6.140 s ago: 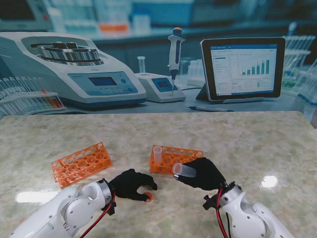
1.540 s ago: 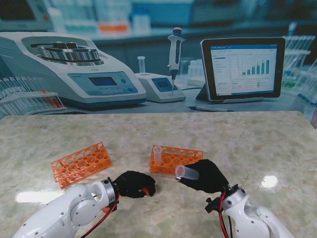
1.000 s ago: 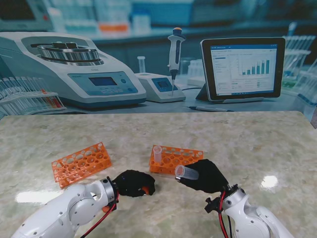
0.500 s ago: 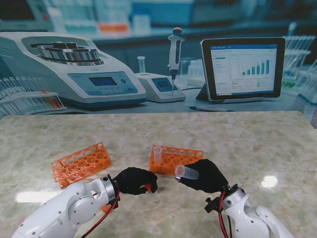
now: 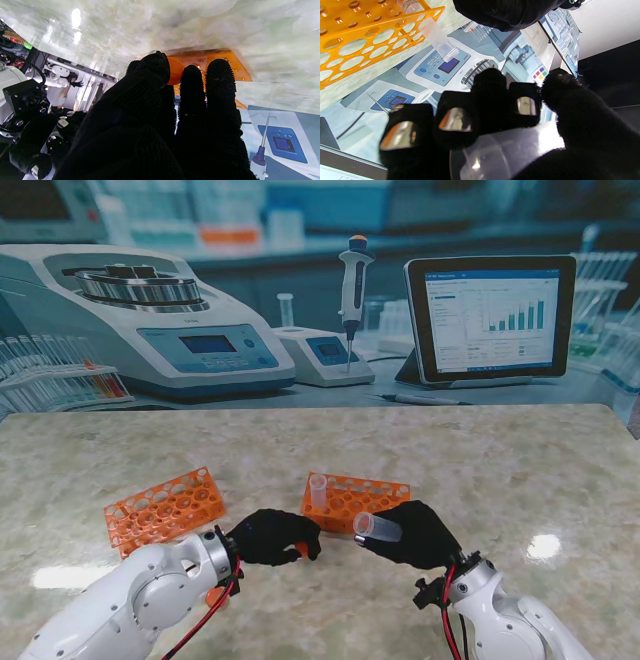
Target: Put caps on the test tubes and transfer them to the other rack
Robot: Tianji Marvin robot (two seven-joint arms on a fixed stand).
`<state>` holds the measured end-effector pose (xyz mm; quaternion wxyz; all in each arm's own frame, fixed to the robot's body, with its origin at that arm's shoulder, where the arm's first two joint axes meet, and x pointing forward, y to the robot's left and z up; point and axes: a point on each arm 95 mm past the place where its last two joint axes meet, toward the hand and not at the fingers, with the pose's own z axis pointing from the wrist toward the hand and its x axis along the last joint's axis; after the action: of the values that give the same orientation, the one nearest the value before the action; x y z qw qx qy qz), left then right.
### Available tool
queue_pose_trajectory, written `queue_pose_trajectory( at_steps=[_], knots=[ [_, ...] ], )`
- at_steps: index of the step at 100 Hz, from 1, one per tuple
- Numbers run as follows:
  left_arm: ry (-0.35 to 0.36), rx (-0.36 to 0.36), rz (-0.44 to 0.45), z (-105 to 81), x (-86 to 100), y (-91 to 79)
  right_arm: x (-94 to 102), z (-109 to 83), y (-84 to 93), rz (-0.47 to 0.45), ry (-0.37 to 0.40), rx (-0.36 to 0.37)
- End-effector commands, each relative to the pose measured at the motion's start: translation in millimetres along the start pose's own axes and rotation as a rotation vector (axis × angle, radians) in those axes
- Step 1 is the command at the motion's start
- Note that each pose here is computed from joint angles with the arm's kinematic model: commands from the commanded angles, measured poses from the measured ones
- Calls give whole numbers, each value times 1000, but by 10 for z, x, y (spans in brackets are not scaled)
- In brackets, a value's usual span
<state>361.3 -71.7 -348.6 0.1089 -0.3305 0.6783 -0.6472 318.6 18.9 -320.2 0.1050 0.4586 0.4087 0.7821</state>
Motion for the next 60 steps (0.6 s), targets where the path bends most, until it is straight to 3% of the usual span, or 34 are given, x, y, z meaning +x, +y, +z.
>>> queue_pose_trajectory(
  at_steps=[1,60],
  knots=[
    [12,17,-9,14,44,-48,17,-7,-29,11,-1,3],
    [21,108,-96,-3,77,-172,10,0,-31,13,0,8]
  ],
)
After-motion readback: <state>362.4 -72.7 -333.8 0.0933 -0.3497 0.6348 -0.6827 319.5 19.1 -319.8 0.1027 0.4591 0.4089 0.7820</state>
